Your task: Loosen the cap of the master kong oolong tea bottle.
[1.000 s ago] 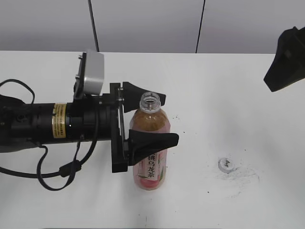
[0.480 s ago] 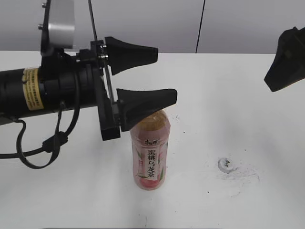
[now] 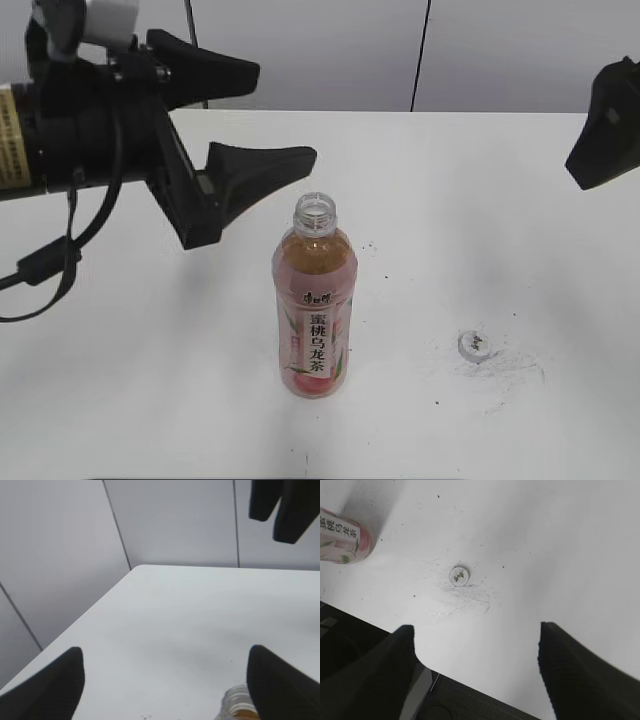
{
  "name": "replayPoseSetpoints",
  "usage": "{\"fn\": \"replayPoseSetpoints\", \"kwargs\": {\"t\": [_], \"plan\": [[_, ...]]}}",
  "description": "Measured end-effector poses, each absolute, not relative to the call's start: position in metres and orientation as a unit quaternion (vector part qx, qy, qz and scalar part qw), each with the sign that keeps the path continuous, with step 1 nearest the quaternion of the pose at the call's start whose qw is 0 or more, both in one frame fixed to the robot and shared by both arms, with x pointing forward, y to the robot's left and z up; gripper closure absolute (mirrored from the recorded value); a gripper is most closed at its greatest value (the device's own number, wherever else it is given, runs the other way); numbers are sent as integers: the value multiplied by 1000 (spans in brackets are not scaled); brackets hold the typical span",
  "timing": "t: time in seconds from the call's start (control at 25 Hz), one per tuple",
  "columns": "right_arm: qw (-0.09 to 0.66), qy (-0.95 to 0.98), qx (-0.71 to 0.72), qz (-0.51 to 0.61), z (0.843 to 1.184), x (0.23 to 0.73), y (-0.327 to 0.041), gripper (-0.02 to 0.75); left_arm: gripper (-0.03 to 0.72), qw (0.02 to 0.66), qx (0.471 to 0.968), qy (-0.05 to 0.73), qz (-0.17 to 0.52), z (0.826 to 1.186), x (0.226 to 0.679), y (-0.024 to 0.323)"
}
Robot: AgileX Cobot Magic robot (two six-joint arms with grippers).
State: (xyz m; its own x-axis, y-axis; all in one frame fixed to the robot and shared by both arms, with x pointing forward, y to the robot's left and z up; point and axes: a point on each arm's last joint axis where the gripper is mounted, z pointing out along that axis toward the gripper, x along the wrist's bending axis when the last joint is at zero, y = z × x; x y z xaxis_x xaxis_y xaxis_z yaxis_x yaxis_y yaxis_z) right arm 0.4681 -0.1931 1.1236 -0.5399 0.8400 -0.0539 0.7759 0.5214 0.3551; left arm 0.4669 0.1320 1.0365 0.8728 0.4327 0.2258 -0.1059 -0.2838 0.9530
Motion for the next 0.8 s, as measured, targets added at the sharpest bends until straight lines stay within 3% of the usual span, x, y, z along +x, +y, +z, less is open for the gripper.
{"fn": "replayPoseSetpoints", "kwargs": {"t": [0.28, 0.4, 0.56, 0.64, 0.8], "plan": [[110, 865, 467, 146, 1124, 468, -193, 161, 104, 550, 764, 219, 257, 1053, 464, 152], [109, 863, 471, 146, 1124, 468, -193, 161, 116, 524, 746, 316, 264, 1057, 465, 166], [111, 858, 480, 146, 1124, 468, -194, 161, 146, 489, 683, 477, 259, 1060, 464, 189], [117, 857, 480, 145, 1125, 467, -195, 161, 154, 453, 655, 549, 254, 1056, 461, 200], [135, 854, 482, 141, 1129, 465, -200, 161, 163, 356, 658, 608, 267, 1044, 454, 217]]}}
